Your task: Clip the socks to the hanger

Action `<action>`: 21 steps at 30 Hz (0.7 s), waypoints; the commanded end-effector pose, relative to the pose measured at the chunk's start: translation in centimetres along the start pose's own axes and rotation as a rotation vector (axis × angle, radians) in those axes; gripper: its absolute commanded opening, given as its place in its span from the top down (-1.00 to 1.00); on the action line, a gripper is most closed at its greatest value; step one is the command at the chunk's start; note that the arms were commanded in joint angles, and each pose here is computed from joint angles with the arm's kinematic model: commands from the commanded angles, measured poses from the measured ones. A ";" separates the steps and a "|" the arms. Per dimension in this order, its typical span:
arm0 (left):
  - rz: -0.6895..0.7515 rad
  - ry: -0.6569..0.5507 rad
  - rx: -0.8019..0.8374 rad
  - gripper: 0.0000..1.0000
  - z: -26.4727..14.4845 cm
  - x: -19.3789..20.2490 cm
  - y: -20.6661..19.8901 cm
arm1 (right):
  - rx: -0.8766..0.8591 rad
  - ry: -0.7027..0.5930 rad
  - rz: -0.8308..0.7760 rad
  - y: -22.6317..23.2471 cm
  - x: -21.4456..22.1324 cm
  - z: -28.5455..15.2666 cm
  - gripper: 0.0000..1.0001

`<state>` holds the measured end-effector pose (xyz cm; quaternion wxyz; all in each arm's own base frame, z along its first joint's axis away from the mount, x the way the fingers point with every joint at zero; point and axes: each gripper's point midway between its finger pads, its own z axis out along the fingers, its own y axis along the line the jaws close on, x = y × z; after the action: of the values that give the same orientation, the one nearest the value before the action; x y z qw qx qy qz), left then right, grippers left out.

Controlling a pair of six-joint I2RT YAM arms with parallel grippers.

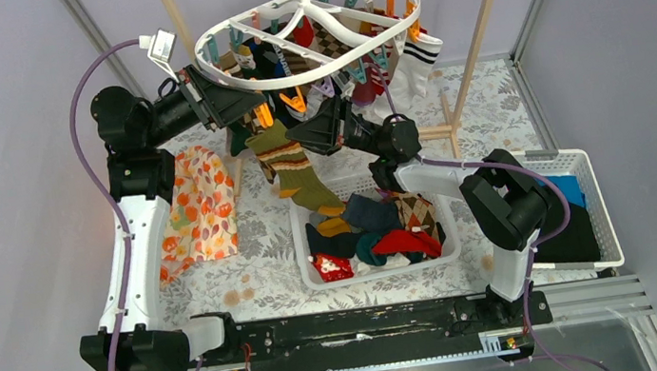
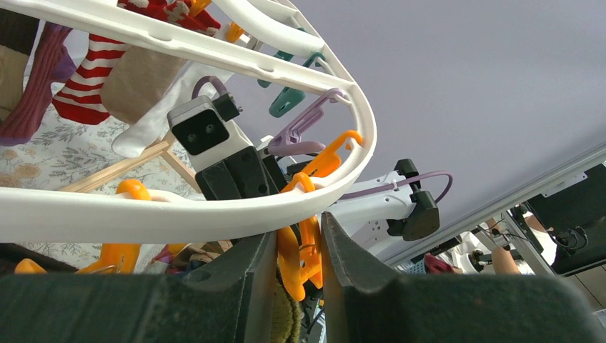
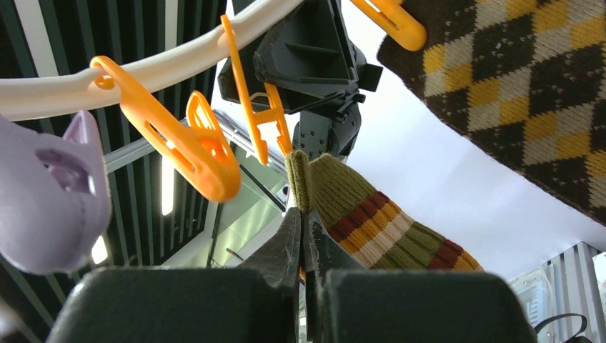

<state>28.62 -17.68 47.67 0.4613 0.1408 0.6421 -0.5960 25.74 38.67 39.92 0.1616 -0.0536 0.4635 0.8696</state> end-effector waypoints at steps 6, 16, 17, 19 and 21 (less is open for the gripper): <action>0.040 0.026 0.047 1.00 -0.2 0.3 -0.5 | -0.176 0.053 -0.128 5.9 0.5 0.9 1.00; 0.044 0.036 0.058 1.00 -0.3 0.5 -0.7 | -0.183 0.023 -0.126 5.7 -0.2 1.1 1.00; 0.045 0.036 0.060 1.00 -0.3 0.5 -0.8 | -0.186 0.016 -0.129 5.8 -0.3 1.2 1.00; 0.045 0.035 0.060 1.00 -0.2 0.5 -0.8 | -0.193 0.006 -0.132 5.9 -0.5 1.3 1.00; 0.041 0.034 0.064 1.00 -0.2 0.4 -0.8 | -0.200 -0.003 -0.138 6.0 -0.7 1.5 1.00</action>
<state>28.54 -17.80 47.43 0.4554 0.1489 0.6400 -0.6006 25.74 38.48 41.78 0.1678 -0.0602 0.4455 0.8774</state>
